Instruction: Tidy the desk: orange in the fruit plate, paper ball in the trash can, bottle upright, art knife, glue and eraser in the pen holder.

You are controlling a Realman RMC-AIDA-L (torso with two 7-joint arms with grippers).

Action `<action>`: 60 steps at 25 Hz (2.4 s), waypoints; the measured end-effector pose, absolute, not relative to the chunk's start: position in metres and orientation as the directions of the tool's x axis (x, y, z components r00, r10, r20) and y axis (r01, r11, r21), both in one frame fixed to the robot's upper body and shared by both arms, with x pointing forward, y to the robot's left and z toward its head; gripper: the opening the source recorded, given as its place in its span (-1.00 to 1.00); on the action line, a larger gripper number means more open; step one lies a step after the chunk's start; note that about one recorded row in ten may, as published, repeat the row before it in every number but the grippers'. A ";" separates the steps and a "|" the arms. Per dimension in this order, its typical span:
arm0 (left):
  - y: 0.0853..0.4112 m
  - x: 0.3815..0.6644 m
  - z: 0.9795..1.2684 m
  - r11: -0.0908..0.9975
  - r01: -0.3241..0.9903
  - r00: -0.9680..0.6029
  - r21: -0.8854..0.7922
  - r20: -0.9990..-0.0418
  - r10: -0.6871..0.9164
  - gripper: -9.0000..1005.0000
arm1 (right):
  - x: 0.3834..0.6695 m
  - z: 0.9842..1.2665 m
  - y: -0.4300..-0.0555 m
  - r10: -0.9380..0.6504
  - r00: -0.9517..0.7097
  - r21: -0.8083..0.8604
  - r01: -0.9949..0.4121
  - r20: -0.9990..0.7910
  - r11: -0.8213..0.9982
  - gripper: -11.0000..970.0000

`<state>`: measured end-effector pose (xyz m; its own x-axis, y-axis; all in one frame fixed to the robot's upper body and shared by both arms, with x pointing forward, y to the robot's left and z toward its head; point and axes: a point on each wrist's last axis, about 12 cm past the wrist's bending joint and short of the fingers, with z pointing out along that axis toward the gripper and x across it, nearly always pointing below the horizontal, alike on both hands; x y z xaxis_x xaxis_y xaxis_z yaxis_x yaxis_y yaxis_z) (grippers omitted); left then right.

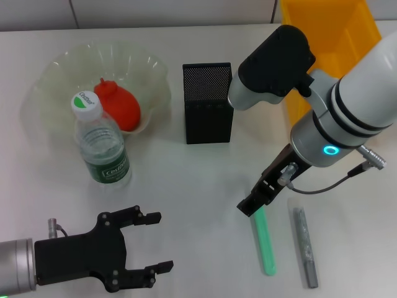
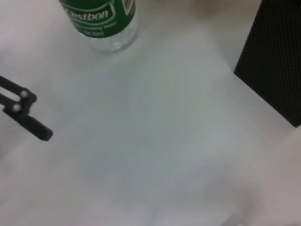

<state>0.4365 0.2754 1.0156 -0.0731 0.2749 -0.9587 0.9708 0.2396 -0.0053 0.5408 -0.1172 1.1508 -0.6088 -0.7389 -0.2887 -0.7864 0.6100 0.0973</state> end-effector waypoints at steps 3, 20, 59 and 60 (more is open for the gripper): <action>0.275 0.437 1.016 0.240 0.971 -0.072 -0.004 -0.959 0.275 0.60 | 0.542 1.145 -0.118 -0.733 -0.617 0.099 -0.780 -0.286 0.618 0.61; 0.276 0.436 1.015 0.244 0.970 -0.073 -0.004 -0.959 0.275 0.60 | 0.546 1.121 -0.114 -0.733 -0.633 0.119 -0.771 -0.249 0.626 0.54; 0.276 0.437 1.016 0.241 0.970 -0.071 -0.004 -0.960 0.270 0.60 | 0.551 1.181 -0.113 -0.597 -0.534 0.193 -0.820 -0.599 0.539 -0.63; 0.276 0.436 1.016 0.240 0.971 -0.071 -0.005 -0.960 0.270 0.60 | 0.553 1.191 -0.122 -0.556 -0.515 0.174 -0.816 -0.652 0.551 -0.63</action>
<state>0.4364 0.2756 1.0162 -0.0714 0.2700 -0.9602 0.9708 0.2398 -0.0047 0.5529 -0.1220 1.1911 -0.5147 -0.5563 -0.6524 -0.8161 0.5511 0.1740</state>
